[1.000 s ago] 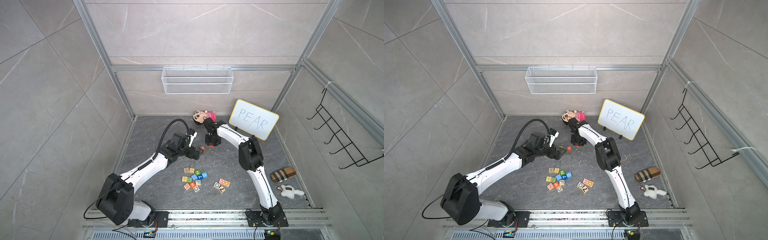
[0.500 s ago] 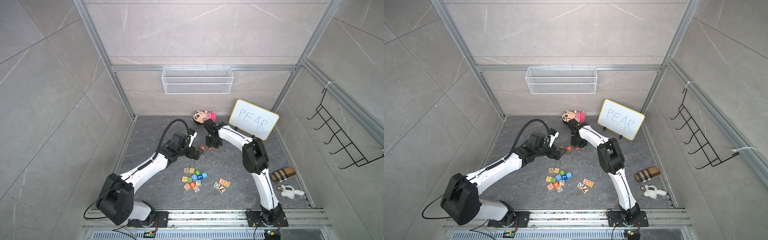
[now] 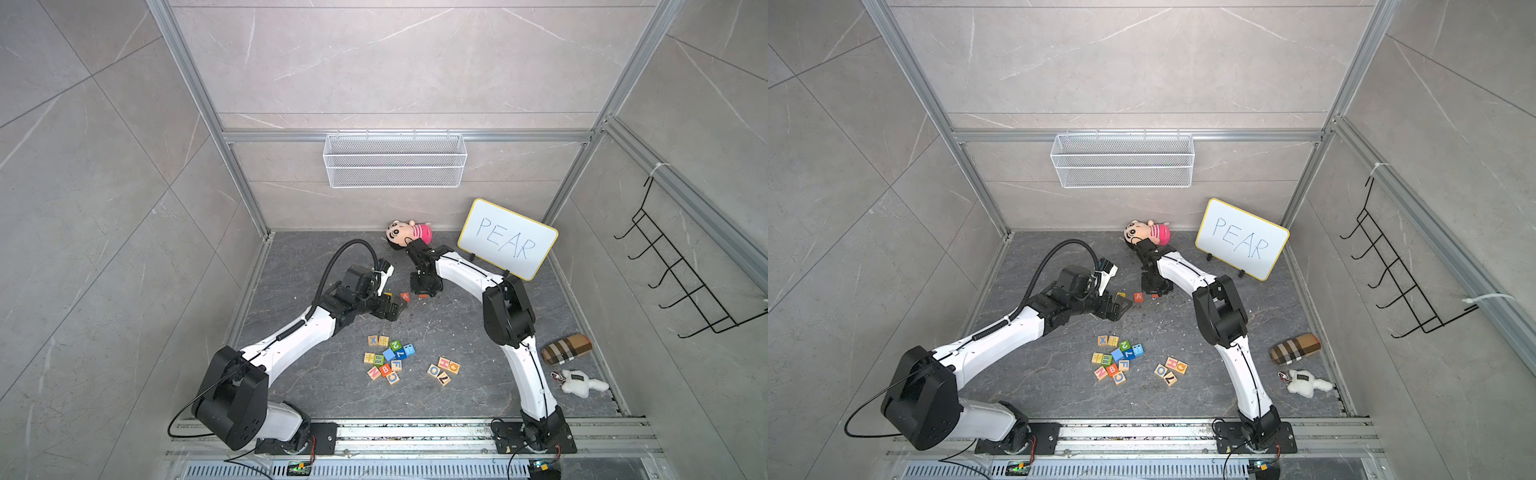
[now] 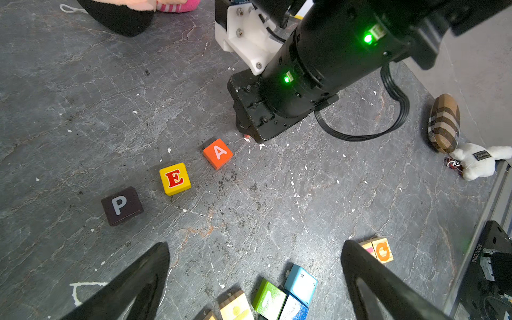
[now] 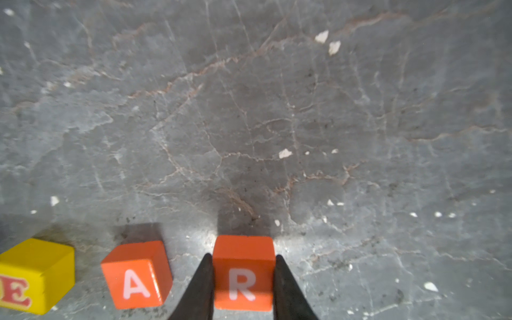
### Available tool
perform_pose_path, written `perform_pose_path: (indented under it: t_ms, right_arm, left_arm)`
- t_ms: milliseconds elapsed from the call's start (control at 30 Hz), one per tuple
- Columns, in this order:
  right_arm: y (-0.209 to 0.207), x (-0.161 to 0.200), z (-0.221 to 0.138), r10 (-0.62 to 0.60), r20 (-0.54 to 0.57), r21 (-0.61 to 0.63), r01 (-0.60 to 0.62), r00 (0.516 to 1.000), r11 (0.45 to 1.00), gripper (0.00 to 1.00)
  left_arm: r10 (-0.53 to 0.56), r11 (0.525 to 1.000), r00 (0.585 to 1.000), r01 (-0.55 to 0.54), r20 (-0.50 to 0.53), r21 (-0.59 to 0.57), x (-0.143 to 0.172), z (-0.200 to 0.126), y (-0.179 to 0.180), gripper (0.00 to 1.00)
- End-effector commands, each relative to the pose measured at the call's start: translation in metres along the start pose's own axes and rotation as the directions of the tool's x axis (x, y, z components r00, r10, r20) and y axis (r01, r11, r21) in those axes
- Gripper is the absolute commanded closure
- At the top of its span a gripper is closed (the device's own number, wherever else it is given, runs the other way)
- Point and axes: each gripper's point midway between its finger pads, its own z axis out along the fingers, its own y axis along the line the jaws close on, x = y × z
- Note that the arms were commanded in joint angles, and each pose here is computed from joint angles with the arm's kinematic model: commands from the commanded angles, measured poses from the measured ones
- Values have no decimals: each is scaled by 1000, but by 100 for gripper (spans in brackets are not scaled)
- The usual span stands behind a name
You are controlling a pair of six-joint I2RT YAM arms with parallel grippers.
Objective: Spell the uppercase word “pear” with letter blocks
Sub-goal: Adjust the letter block at the center of the board.
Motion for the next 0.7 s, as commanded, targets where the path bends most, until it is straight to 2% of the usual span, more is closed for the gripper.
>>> perform_pose_path:
  t_ms: [0,667]
  right_arm:
    - [-2,2,12,-22,-13,23,22,1000,999,71]
    - [-4,8,10,-36,-24,35,37,999,999,71]
  left_arm:
    - [28,999,998,-29,47,22,-13,-8,-7,0]
    - [31,999,998,-32,53,18,-14,-10,-7,0]
